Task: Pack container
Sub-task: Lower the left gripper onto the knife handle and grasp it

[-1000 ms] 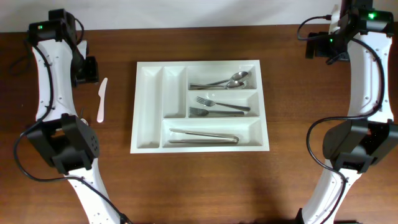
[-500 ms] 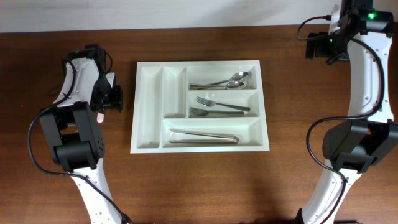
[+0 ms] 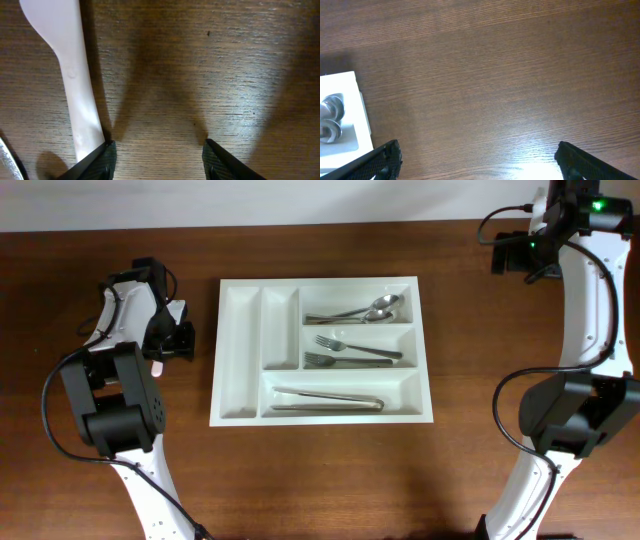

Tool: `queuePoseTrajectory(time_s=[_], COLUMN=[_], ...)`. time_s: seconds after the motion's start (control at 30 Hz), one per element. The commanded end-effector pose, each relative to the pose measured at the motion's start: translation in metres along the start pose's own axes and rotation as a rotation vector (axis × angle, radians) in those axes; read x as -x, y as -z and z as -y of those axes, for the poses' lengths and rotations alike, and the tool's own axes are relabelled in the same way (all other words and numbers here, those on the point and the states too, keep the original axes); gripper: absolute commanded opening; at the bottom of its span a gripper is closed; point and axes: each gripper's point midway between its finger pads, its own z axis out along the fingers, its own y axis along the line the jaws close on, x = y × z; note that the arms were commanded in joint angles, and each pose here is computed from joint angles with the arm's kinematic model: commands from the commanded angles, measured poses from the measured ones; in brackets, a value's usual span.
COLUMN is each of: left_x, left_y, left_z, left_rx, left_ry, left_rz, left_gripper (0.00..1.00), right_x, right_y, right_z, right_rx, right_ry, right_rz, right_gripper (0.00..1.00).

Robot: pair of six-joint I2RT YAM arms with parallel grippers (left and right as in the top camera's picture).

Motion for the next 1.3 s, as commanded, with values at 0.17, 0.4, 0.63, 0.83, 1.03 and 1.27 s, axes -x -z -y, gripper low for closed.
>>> queuePoseTrajectory(time_s=[0.17, 0.4, 0.63, 0.83, 1.03, 1.27], left_x=[0.01, 0.025, 0.03, 0.021, 0.009, -0.007], left_y=[0.012, 0.044, 0.063, 0.056, 0.046, 0.025], left_z=[0.0, -0.002, -0.016, -0.044, -0.061, -0.052], left_rx=[-0.007, 0.008, 0.058, 0.065, 0.003, -0.046], left_ry=[-0.054, -0.054, -0.067, -0.012, 0.051, 0.056], left_rz=[0.047, 0.141, 0.192, 0.172, 0.151, 0.1], left_gripper=[0.57, 0.57, 0.57, 0.58, 0.57, 0.57], right_x=[-0.001, -0.001, -0.001, -0.001, -0.001, -0.001], right_y=[-0.002, -0.002, -0.002, -0.002, -0.002, -0.002], right_z=[0.0, 0.0, 0.0, 0.0, 0.0, 0.0], right_rx=[-0.011, -0.011, -0.011, -0.011, -0.011, -0.011], right_ry=[-0.008, -0.008, -0.008, -0.008, -0.008, -0.008], right_rz=[-0.003, -0.003, -0.003, -0.003, -0.003, -0.003], right_gripper=[0.99, 0.99, 0.99, 0.99, 0.99, 0.99])
